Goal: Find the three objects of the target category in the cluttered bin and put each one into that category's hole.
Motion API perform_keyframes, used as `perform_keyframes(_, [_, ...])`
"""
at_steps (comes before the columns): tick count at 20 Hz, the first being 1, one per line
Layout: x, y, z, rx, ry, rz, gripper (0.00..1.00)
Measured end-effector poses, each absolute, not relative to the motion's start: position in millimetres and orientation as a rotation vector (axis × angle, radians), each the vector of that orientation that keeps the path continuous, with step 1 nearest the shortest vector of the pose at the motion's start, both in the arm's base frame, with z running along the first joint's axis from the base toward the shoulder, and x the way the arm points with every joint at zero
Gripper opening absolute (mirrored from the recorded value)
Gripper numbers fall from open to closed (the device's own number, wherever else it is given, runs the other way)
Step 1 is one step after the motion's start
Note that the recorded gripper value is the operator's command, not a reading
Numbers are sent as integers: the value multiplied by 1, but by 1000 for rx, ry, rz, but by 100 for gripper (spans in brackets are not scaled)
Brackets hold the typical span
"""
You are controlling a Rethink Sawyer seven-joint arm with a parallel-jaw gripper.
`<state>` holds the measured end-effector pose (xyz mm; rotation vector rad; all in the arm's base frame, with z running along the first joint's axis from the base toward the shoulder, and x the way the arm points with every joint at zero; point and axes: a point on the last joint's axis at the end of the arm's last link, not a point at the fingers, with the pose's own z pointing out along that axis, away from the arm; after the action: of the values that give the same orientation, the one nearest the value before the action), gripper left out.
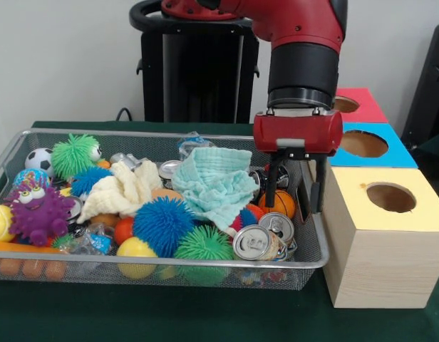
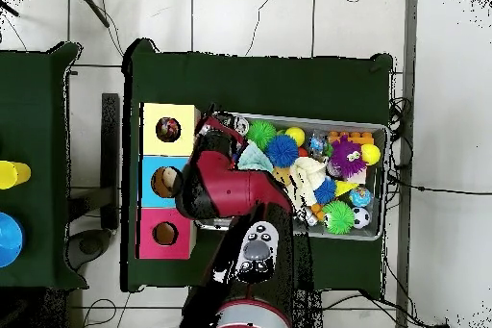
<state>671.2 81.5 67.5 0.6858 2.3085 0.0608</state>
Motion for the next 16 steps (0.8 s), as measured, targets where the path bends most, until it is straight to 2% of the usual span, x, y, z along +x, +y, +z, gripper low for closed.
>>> perform_keyframes(16, [643, 53, 22, 732, 2365, -68, 100])
